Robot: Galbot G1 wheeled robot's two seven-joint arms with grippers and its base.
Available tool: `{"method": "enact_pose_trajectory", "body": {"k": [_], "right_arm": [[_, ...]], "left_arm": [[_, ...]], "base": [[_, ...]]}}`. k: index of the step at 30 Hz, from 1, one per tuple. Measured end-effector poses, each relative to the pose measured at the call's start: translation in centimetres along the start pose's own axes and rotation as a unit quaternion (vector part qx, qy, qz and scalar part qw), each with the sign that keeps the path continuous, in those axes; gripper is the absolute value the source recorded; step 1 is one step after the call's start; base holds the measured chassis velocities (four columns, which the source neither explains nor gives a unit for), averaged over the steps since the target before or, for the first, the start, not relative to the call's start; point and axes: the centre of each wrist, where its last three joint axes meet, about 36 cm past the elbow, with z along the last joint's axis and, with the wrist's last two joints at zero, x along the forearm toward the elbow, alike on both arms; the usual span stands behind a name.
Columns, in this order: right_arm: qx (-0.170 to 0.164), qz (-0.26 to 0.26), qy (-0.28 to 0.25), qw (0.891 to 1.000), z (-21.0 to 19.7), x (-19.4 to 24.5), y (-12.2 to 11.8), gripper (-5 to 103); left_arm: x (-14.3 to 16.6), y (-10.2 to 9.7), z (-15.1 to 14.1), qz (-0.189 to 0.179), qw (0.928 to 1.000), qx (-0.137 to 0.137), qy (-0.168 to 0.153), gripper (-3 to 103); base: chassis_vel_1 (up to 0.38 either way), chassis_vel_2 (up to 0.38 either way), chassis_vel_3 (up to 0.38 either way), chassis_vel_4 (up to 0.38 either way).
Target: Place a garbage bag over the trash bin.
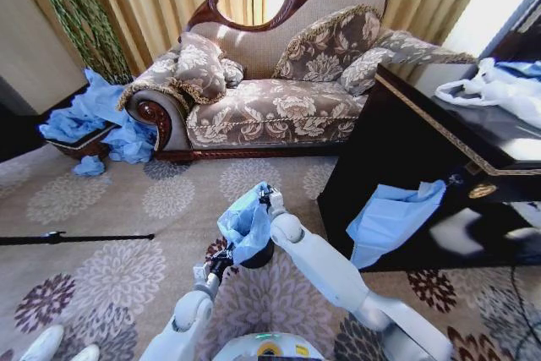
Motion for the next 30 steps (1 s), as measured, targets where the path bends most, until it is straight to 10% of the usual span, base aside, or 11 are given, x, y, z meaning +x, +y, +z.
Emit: {"method": "enact_pose_trajectory", "body": {"k": [17, 24, 30], "right_arm": [[-0.015, -0.023, 0.033, 0.999, 2.2, 4.3, 5.5, 98], [0.010, -0.009, 0.051, 0.999, 4.7, 3.7, 5.8, 96], [0.033, 0.006, 0.058, 0.998, 6.3, 2.8, 5.3, 71]], "left_arm": [[-0.8, 0.5, -0.1, -0.007, 1.0000, -0.001, 0.000, 0], [-0.9, 0.5, -0.2, -0.008, 1.0000, 0.000, -0.001, 0], [-0.8, 0.2, -0.2, -0.006, 1.0000, 0.001, -0.002, 0]], "base": [[0.000, 0.000, 0.000, 0.000], [0.000, 0.000, 0.000, 0.000], [0.000, 0.000, 0.000, 0.000]]}}
